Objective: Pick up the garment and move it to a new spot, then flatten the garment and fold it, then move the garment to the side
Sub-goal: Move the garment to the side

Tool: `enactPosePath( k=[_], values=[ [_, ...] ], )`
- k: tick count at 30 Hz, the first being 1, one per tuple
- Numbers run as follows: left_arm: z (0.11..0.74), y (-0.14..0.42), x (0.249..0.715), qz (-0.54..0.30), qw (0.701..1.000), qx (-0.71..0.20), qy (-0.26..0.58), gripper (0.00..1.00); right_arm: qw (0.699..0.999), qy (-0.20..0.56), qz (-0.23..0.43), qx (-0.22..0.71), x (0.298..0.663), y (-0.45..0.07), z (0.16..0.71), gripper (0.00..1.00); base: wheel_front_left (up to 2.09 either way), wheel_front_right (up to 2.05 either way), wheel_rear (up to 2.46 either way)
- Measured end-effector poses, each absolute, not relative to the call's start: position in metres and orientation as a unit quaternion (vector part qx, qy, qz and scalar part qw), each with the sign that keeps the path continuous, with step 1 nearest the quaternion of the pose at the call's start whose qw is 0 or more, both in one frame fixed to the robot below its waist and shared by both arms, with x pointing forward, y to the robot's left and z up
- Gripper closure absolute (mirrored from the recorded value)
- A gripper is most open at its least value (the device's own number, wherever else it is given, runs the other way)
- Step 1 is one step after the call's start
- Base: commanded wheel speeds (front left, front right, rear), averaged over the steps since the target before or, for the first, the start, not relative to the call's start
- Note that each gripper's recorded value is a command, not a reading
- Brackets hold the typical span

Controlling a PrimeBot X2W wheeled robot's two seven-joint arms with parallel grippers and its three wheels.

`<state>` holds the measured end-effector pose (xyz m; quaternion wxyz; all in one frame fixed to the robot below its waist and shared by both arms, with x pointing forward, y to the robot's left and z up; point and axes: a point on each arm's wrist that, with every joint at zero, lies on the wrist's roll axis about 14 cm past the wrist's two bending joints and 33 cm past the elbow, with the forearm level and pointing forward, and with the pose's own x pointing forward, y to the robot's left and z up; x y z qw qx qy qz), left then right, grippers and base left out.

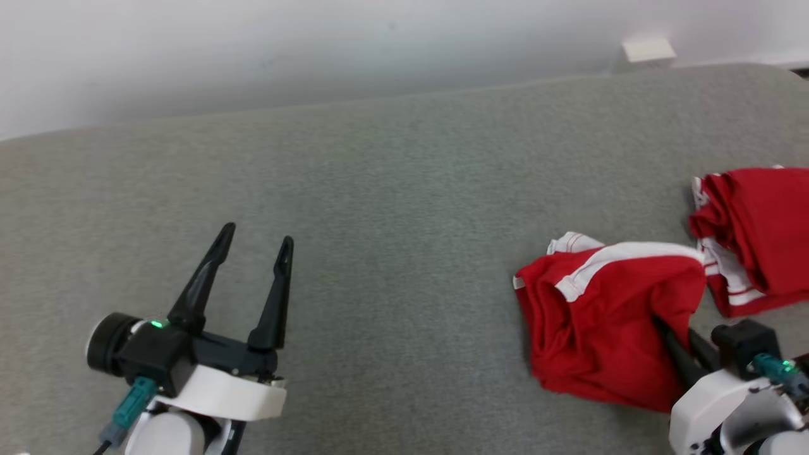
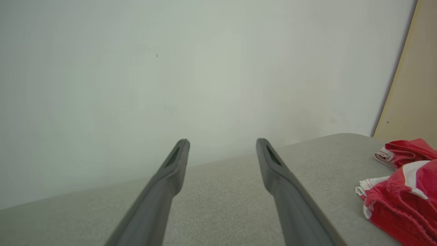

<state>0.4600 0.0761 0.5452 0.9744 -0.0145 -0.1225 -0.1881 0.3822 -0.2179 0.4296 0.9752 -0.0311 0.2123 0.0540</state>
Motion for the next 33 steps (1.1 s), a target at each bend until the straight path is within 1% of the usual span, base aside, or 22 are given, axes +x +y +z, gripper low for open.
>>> enactPosePath(
  k=[2,6,7,8,14,19,21,22,23,24,25,29,33],
  values=[
    [0.544,0.07,0.463,-0.196,0.973,-0.017,-0.122,0.0,0.975,0.212,0.049,-0.038,0.384,-0.225,0.431,1.0,0.0,0.0,0.0],
    [0.53,0.055,0.475,-0.22,0.969,-0.025,-0.112,0.0,0.978,0.185,0.03,-0.087,0.413,-0.259,0.452,1.0,0.0,0.0,0.0],
    [0.53,0.055,0.475,-0.22,0.969,-0.025,-0.112,0.0,0.978,0.185,0.03,-0.087,0.413,-0.259,0.452,1.0,0.0,0.0,0.0],
    [0.527,0.05,0.48,-0.228,0.967,-0.028,-0.111,0.0,0.977,0.179,0.016,-0.116,0.425,-0.279,0.462,1.0,0.0,0.0,0.0],
    [0.517,0.045,0.492,-0.243,0.963,-0.031,-0.108,0.0,0.962,0.186,-0.048,-0.193,0.449,-0.351,0.487,1.0,0.0,0.0,0.0],
    [0.505,0.046,0.503,-0.247,0.963,-0.029,-0.103,0.0,0.948,0.221,-0.106,-0.204,0.459,-0.397,0.475,1.0,0.0,0.0,0.0],
    [0.499,0.048,0.506,-0.247,0.964,-0.028,-0.098,0.0,0.946,0.22,-0.122,-0.205,0.465,-0.406,0.468,1.0,0.0,0.0,0.0],
    [0.497,0.048,0.508,-0.246,0.964,-0.027,-0.097,0.0,0.943,0.23,-0.132,-0.203,0.466,-0.411,0.46,0.95,0.0,0.0,0.0],
    [0.495,0.05,0.51,-0.246,0.964,-0.026,-0.096,0.0,0.938,0.244,-0.143,-0.198,0.464,-0.416,0.45,0.77,0.0,0.0,0.0],
    [0.492,0.051,0.511,-0.246,0.964,-0.025,-0.093,0.0,0.937,0.253,-0.149,-0.189,0.463,-0.416,0.439,0.12,0.0,0.0,0.0],
    [0.49,0.052,0.512,-0.245,0.965,-0.024,-0.091,0.0,0.935,0.259,-0.153,-0.188,0.462,-0.416,0.43,0.0,0.0,0.0,0.0],
    [0.488,0.058,0.513,-0.241,0.966,-0.02,-0.087,0.0,0.931,0.264,-0.184,-0.173,0.457,-0.424,0.414,0.0,0.0,0.0,0.0],
    [0.496,0.061,0.511,-0.235,0.968,-0.016,-0.092,0.0,0.934,0.245,-0.213,-0.148,0.444,-0.427,0.415,0.0,0.0,0.0,0.0]
  ],
)
